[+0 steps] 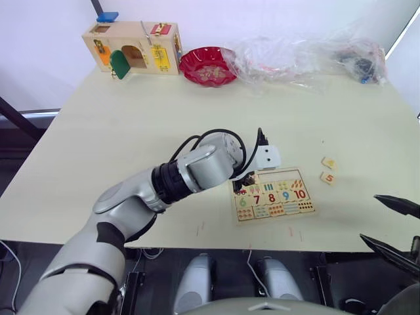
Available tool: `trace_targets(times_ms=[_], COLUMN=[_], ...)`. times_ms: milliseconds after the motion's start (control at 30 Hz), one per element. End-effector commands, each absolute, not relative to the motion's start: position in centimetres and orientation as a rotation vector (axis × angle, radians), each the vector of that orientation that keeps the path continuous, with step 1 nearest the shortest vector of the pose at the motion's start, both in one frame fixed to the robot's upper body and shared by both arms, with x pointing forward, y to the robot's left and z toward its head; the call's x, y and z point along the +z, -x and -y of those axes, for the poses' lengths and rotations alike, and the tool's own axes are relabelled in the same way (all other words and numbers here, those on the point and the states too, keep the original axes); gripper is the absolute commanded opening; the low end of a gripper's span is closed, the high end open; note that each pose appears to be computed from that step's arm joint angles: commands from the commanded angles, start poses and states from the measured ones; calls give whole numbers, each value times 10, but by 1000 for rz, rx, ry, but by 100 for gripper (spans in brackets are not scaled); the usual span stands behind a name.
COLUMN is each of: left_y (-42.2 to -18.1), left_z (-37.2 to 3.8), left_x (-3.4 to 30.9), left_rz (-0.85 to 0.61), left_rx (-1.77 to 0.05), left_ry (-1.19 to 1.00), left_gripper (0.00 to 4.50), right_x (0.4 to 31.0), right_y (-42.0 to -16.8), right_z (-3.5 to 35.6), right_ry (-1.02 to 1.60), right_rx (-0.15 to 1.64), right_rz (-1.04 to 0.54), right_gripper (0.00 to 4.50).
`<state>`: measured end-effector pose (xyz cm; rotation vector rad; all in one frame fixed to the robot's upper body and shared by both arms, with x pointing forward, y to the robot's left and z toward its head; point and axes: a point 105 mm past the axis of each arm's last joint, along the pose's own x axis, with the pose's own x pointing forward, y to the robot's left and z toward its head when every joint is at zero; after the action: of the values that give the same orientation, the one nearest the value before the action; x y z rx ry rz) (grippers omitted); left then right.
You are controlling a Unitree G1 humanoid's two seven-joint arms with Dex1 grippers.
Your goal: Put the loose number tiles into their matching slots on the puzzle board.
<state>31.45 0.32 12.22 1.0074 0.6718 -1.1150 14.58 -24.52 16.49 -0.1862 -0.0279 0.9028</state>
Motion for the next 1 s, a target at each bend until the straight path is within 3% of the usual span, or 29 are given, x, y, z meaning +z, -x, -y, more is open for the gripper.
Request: trace_targets(times_ms=[33, 867, 900, 967, 1000], left_y=[-315, -316, -317, -317, -317], left_z=[2, 1, 1, 0, 0], left_x=[132, 133, 134, 134, 134], left_rz=[-625, -634, -635, -635, -633], left_rx=[-1115, -1113, -1109, -1107, -1106], left_ry=[-1043, -1056, -1056, -1055, -1056], left_gripper=[112, 112, 178, 233, 296], right_x=[169, 165, 165, 165, 165], right_y=[-144, -145, -145, -145, -145], right_z=[241, 240, 240, 239, 240], right_ry=[203, 205, 204, 204, 205], right_rx=[919, 909, 909, 909, 908], right_rz=[50, 54, 55, 55, 55], right_gripper=[450, 450, 450, 450, 450])
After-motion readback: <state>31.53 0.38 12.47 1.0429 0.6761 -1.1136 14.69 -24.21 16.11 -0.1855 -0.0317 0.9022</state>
